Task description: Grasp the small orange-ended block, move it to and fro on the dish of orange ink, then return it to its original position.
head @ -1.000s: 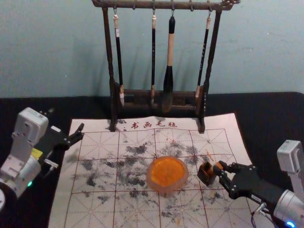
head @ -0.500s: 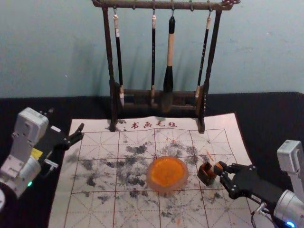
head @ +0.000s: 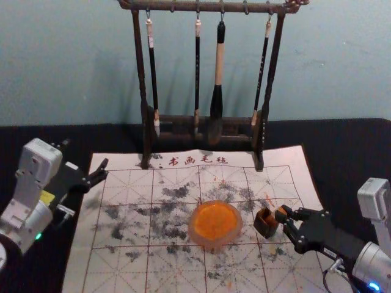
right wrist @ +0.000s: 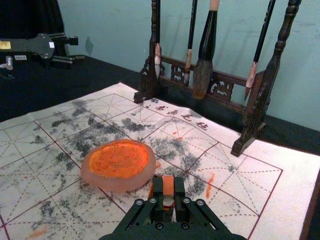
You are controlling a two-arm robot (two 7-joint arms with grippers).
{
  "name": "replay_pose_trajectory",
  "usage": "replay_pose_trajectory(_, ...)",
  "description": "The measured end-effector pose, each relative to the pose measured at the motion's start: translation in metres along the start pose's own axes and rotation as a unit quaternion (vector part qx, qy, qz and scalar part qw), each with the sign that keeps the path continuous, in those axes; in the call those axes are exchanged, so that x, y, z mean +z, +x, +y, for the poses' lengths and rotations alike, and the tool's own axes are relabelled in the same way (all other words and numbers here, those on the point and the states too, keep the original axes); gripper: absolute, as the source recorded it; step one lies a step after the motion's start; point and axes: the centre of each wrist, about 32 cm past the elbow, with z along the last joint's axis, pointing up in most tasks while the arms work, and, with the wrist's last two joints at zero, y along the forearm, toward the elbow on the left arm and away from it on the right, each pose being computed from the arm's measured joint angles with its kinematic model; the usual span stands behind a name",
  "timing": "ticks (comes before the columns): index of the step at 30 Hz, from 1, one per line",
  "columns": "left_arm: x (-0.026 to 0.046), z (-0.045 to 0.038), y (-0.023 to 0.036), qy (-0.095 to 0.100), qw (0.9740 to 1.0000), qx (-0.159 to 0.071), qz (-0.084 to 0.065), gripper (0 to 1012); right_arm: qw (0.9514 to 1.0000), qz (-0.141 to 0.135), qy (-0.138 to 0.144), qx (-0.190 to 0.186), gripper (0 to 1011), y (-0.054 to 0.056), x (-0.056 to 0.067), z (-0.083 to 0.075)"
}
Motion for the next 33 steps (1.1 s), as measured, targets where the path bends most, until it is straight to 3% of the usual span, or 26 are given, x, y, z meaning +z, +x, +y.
replay_pose_trajectory(17, 0.0000, 0.0000, 0.0000, 0.000, 1.0000, 0.000, 0.000, 1001, 0.9998, 0.001, 0.019, 0.000, 71, 0.003, 0.012, -0.001)
replay_pose_trajectory(33, 0.0000, 0.0000, 0.0000, 0.000, 1.0000, 0.000, 0.000, 1001, 0.9984, -0.010, 0.054, 0.015, 71, 0.009, 0.037, 0.002)
